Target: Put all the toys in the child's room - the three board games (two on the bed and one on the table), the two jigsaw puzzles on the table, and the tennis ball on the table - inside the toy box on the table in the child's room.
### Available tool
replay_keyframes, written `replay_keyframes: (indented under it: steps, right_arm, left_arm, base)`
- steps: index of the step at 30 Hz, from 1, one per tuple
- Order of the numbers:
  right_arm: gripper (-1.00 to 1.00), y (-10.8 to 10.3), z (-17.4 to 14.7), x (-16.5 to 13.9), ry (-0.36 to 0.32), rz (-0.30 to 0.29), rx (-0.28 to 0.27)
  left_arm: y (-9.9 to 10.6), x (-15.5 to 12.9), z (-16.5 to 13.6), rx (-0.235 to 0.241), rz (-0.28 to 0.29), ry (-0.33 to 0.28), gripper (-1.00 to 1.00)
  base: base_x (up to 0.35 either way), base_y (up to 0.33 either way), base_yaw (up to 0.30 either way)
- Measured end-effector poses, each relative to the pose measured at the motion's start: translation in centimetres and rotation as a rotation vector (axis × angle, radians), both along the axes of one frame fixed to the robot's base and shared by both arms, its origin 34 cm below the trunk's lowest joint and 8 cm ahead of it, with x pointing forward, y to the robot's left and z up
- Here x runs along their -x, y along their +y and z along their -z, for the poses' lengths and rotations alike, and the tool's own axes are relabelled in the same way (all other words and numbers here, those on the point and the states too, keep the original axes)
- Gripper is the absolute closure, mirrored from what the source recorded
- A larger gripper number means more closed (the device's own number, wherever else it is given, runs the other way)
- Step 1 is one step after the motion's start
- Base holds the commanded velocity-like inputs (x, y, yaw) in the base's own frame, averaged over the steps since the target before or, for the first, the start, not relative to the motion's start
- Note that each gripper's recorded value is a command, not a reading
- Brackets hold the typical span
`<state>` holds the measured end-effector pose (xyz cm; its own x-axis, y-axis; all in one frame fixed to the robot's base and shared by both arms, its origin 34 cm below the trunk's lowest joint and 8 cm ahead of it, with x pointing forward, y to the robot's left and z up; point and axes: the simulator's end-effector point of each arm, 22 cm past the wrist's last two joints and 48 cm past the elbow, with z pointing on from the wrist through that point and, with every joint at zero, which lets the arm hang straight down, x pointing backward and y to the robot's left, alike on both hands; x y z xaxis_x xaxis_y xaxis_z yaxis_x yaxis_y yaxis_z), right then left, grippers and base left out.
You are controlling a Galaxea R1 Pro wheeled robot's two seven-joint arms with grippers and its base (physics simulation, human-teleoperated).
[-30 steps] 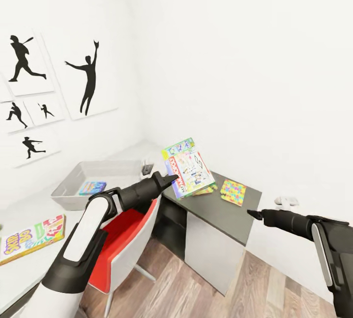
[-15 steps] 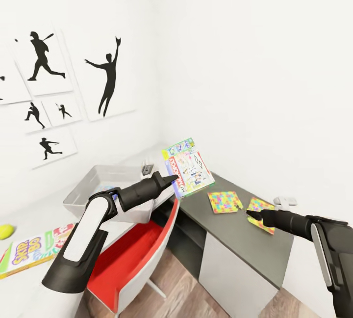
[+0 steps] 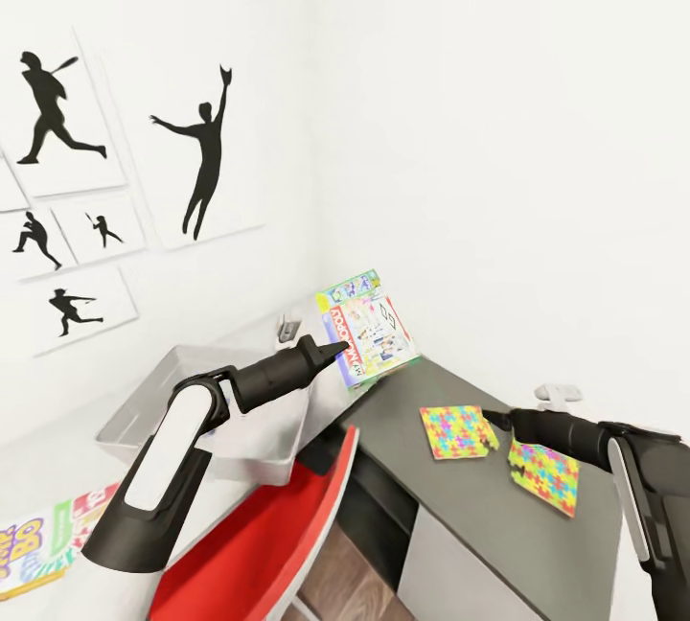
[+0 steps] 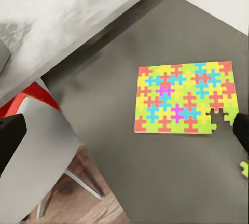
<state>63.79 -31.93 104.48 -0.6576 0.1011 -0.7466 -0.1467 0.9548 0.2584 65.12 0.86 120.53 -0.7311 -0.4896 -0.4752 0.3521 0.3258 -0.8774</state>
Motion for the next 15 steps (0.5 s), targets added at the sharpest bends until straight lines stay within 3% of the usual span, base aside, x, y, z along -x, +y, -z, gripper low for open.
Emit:
replay_keyframes:
  steps: [7,15]
  right_arm:
    - [-1.00,-0.02,-0.03,-0.08,-0.005,-0.001,0.003]
    - [-1.00,-0.03,-0.01,-0.10,-0.007,-0.001,0.004]
  left_arm:
    - [-0.03,-0.03,0.07,-0.001,-0.001,0.000,1.00]
    - [-0.05,-0.01,-0.04,0.006,0.000,0.002,1.00]
  base:
    - [0.278,0.000,0.004]
    - [0.088,0.000,0.001]
